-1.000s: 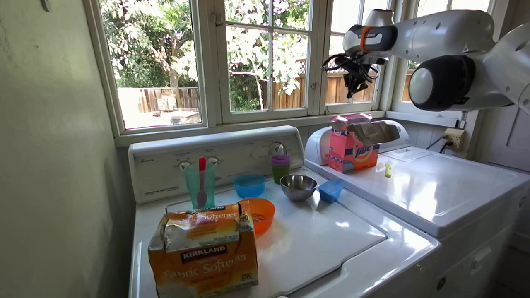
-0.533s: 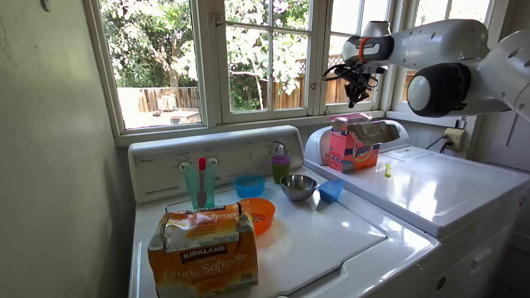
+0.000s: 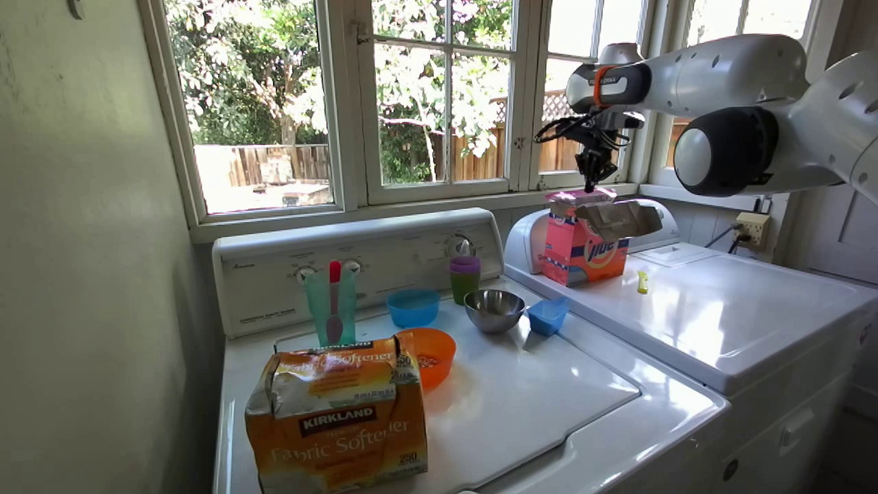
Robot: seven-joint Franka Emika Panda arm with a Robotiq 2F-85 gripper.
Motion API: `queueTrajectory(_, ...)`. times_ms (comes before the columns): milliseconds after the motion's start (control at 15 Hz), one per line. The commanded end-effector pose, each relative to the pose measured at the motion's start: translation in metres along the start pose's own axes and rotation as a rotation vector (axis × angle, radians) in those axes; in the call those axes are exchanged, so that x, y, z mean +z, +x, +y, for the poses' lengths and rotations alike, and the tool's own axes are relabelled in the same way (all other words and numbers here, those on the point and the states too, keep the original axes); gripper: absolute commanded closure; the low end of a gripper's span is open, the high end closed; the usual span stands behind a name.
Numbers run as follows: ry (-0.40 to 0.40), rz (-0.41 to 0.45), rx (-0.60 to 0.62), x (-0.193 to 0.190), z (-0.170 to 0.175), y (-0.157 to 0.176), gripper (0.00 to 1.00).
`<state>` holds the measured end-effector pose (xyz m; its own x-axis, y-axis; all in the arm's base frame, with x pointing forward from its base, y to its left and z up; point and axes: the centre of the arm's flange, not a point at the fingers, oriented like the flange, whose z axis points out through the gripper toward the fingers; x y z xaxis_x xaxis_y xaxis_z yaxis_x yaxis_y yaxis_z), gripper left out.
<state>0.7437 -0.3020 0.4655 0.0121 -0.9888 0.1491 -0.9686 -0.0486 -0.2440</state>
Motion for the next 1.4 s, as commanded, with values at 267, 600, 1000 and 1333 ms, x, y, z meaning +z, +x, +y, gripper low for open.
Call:
queueTrajectory(267,-0.008,0.014,0.024,-0.004,-0.031,0.013,1.0)
queueTrajectory(600,0.108,0.071,0.014,-0.015,-0.011,0.007,1.0)
queueTrajectory(1000,0.156,0.105,0.02,-0.013,-0.019,0.01,1.0)
queueTrajectory(1333,0.141,0.103,0.019,0.0,-0.031,0.018,1.0)
